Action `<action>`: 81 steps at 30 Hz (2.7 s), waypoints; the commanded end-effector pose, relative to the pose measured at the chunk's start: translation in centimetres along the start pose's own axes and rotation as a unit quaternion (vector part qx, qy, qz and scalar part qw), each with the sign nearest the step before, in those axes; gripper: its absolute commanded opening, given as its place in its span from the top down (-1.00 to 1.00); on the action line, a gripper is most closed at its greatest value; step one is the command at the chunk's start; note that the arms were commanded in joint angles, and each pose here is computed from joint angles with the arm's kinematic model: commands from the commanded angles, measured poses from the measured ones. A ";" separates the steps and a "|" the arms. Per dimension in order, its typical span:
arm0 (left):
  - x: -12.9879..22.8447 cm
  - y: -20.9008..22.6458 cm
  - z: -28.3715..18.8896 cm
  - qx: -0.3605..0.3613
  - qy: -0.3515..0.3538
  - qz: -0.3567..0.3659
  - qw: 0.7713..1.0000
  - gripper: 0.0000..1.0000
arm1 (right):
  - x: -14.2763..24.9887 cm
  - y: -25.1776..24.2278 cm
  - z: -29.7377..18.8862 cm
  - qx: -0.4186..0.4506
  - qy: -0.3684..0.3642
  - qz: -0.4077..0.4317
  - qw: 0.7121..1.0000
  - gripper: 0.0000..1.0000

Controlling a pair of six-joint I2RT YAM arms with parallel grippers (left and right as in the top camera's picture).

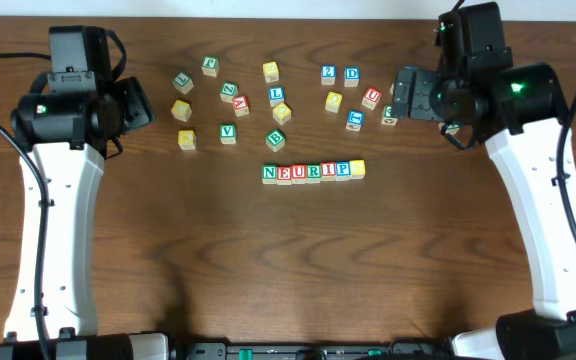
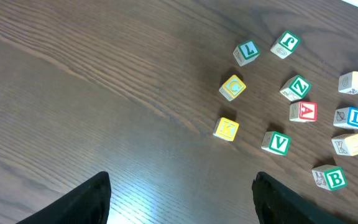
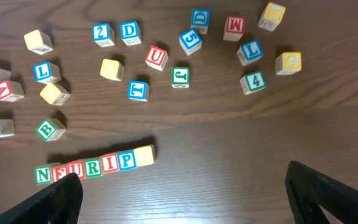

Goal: Spell out NEURIPS

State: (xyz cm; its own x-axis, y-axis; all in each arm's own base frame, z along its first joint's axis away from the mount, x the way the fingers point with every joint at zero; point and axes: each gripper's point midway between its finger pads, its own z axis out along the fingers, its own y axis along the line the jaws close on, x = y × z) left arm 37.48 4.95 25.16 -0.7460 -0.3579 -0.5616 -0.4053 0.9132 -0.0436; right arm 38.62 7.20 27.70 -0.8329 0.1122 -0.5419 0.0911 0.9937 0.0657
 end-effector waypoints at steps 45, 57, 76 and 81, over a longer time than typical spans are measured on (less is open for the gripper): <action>0.5 0.2 0.5 -0.005 0.010 -0.001 1.000 -0.45 | 16.3 -8.2 0.2 -0.056 -0.466 -0.066 0.881 -0.98; 0.5 0.2 0.5 -0.005 0.010 -0.001 1.000 -0.44 | 17.4 -8.2 2.2 -0.059 -0.445 -0.067 0.891 -0.99; 0.5 0.2 0.5 -0.005 0.010 -0.001 1.000 -0.44 | 17.4 -8.2 2.2 -0.059 -0.445 -0.067 0.891 -0.99; 0.5 0.2 0.5 -0.005 0.010 -0.001 1.000 -0.45 | 17.4 -8.2 2.2 -0.060 -0.445 -0.067 0.891 -0.99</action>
State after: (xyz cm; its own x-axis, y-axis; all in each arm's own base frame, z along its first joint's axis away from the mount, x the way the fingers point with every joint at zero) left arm 37.37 4.95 24.82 -0.7513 -0.3582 -0.5543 -0.4057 0.9131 -0.0402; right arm 24.61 1.01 15.90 -0.0698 0.0163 -0.9974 -0.0750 0.9970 0.0215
